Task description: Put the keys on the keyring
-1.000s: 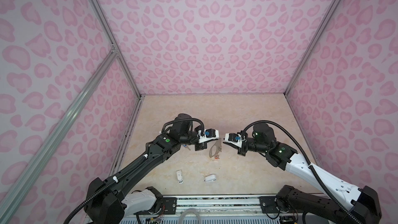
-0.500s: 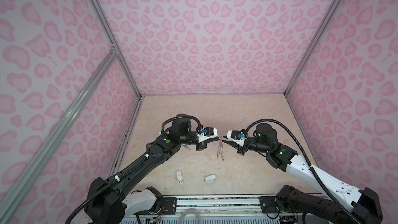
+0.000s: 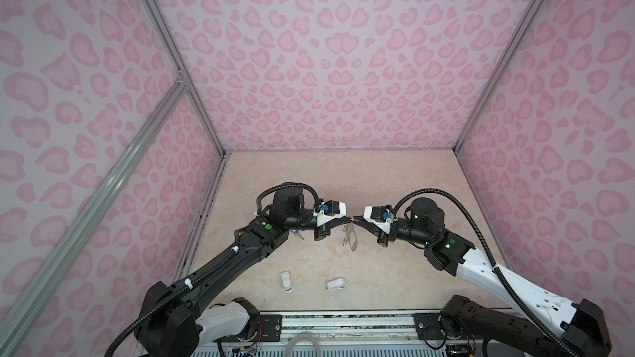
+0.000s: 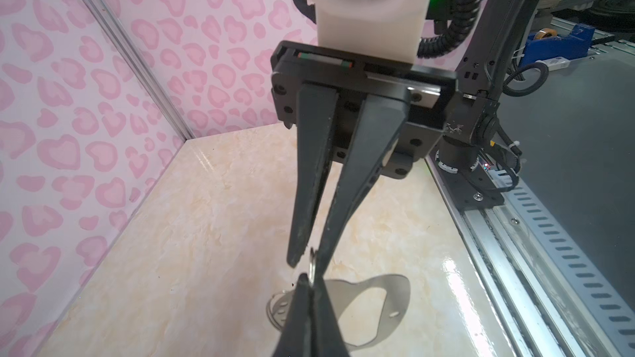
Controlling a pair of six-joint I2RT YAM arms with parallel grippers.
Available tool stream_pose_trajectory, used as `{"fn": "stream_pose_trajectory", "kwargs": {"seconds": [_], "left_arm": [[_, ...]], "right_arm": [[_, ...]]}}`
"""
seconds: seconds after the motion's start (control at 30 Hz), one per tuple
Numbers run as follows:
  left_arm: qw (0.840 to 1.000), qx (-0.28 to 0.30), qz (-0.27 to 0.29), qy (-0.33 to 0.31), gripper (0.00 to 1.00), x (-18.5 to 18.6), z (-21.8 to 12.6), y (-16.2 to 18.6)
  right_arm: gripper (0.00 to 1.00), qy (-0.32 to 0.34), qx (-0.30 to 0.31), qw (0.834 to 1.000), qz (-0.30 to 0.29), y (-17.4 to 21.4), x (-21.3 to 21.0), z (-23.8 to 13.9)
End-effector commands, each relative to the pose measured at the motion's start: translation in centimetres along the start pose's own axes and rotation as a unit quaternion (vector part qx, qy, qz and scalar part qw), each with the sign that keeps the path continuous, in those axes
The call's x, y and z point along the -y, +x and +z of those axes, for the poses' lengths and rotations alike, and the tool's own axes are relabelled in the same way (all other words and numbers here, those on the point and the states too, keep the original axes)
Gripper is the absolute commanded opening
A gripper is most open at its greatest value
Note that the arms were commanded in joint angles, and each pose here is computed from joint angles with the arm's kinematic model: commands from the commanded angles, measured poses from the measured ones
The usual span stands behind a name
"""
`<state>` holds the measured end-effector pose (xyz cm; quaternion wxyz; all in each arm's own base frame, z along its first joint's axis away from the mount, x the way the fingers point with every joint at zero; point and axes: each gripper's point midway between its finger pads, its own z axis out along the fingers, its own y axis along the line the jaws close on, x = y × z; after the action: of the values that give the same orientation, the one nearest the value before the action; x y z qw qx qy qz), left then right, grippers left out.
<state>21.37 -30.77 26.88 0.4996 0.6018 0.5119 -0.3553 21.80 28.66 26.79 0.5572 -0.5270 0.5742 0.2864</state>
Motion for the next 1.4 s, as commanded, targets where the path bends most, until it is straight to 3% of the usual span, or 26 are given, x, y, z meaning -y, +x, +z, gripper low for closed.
{"fn": "stream_pose_trajectory", "kwargs": {"seconds": [0.0, 0.1, 0.13, 0.23, 0.33, 0.63, 0.8, 1.2, 1.37], "left_arm": [[1.000, 0.019, 0.016, 0.005, 0.04, 0.2, 0.0, -0.9], [1.000, 0.013, 0.015, 0.004, 0.04, 0.2, 0.0, -0.7], [1.000, 0.005, 0.015, -0.001, 0.08, 0.1, 0.1, -0.4], [0.998, -0.028, 0.028, -0.044, 0.35, -1.2, -0.4, 0.2], [0.995, -0.055, 0.057, -0.062, 0.40, -1.6, -1.1, 0.3], [0.988, -0.083, 0.119, -0.056, 0.37, -0.8, -0.6, -0.5], [0.985, -0.093, 0.130, -0.056, 0.28, -0.8, -0.3, -0.5], [0.983, -0.111, 0.139, -0.033, 0.17, -0.3, 0.5, 0.1], [0.984, -0.109, 0.140, -0.025, 0.06, 0.0, 0.7, 0.1]], "right_arm": [[0.07, -0.002, 0.016, 1.000, -0.003, -0.6, 0.0, 0.2], [0.00, -0.006, 0.009, 1.000, -0.006, -0.4, -0.2, 0.3], [0.00, -0.005, 0.008, 1.000, -0.007, -0.4, -0.1, 0.2], [0.00, -0.007, -0.017, 1.000, -0.010, 0.1, -0.1, 0.1], [0.00, -0.013, -0.053, 0.998, -0.007, 0.9, -0.2, -0.1], [0.00, -0.038, -0.099, 0.994, 0.009, 1.3, -0.3, -0.2], [0.00, -0.054, -0.106, 0.993, 0.013, 1.2, -0.6, -0.1], [0.00, -0.071, -0.104, 0.992, 0.007, 0.7, -0.9, -0.1], [0.00, -0.073, -0.102, 0.992, 0.007, 0.6, -0.9, -0.1]]}}
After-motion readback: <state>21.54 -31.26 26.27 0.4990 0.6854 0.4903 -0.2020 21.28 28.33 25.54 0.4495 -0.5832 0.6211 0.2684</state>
